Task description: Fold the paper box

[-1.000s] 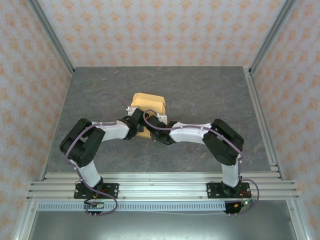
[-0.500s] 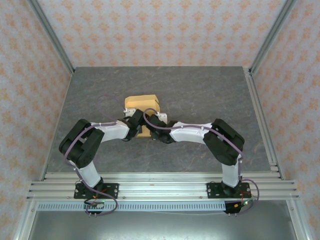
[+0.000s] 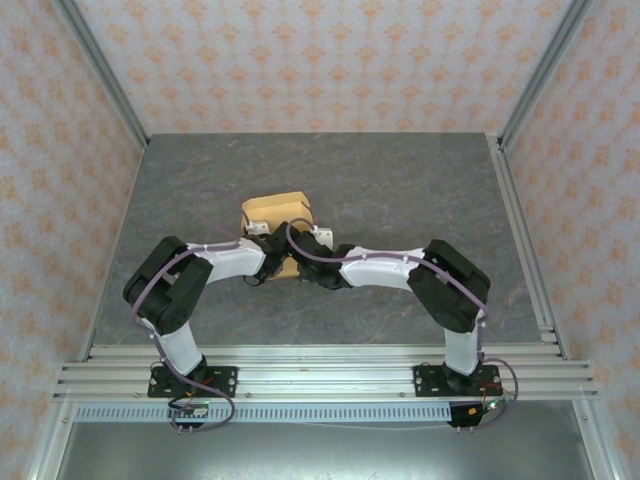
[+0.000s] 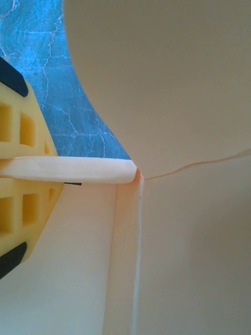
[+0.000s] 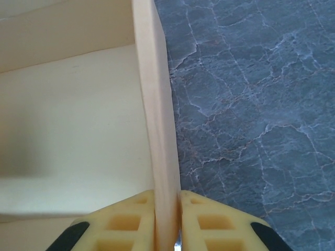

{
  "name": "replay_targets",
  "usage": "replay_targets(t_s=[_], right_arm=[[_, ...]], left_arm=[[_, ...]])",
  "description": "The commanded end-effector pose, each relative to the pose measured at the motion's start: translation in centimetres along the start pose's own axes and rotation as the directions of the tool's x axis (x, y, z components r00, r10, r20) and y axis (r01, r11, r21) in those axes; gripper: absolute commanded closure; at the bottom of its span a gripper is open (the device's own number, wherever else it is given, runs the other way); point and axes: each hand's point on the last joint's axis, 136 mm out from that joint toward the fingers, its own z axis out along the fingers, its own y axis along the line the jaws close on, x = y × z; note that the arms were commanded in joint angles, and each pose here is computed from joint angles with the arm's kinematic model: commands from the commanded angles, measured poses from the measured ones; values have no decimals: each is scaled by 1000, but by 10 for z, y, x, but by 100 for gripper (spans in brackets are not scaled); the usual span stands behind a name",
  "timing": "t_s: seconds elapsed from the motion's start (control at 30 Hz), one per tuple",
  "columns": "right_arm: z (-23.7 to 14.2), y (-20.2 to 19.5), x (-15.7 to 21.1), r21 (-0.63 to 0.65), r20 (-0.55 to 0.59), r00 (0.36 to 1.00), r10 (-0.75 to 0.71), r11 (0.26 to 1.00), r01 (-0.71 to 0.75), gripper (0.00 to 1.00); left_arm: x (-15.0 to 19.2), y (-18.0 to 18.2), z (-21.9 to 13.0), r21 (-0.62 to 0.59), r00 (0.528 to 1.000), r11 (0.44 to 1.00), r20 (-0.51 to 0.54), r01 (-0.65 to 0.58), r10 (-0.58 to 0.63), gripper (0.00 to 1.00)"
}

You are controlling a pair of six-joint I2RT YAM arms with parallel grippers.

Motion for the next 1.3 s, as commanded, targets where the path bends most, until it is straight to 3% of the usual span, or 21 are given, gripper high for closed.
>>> replay_targets(t_s=[0.0, 0.1, 0.23, 0.43, 0.63, 0.8, 0.87, 1.13, 1.27], right_arm=[[-13, -13, 32, 45, -77, 996, -46, 998, 49, 85], [-11, -14, 35, 47, -81, 996, -44, 998, 48, 84], [-5, -8, 35, 39, -92, 994, -58, 997, 62, 84], [1, -2, 28, 57, -82, 994, -76, 995, 81, 80], [-4, 2, 22, 50, -67, 995, -78, 995, 82, 69], [-9, 5, 17, 48, -58, 995, -85, 995, 88, 61], [-12, 6, 14, 43, -53, 995, -84, 995, 86, 53], [-34, 18, -3, -6, -10, 994, -112, 994, 112, 29], [-62, 25, -21, -66, 47, 991, -126, 989, 129, 20]], left_arm=[[2, 34, 6, -171, 999, 985, 42, 0, 7, 89], [3, 32, 6, -166, 999, 986, 48, 11, -3, 88], [-2, 13, -4, -42, 999, 999, 50, 14, -12, 62], [-13, 4, -31, 81, 998, 997, 58, 17, -22, 50], [-11, 2, -56, 237, 995, 968, 47, 77, -91, 46], [-10, 16, -74, 287, 992, 953, 53, 94, -114, 39], [-11, 24, -83, 301, 990, 949, 66, 98, -123, 37], [-44, 52, -126, 364, 973, 926, 158, 102, -169, 30], [-66, 65, -136, 445, 955, 882, 159, 157, -251, 30]])
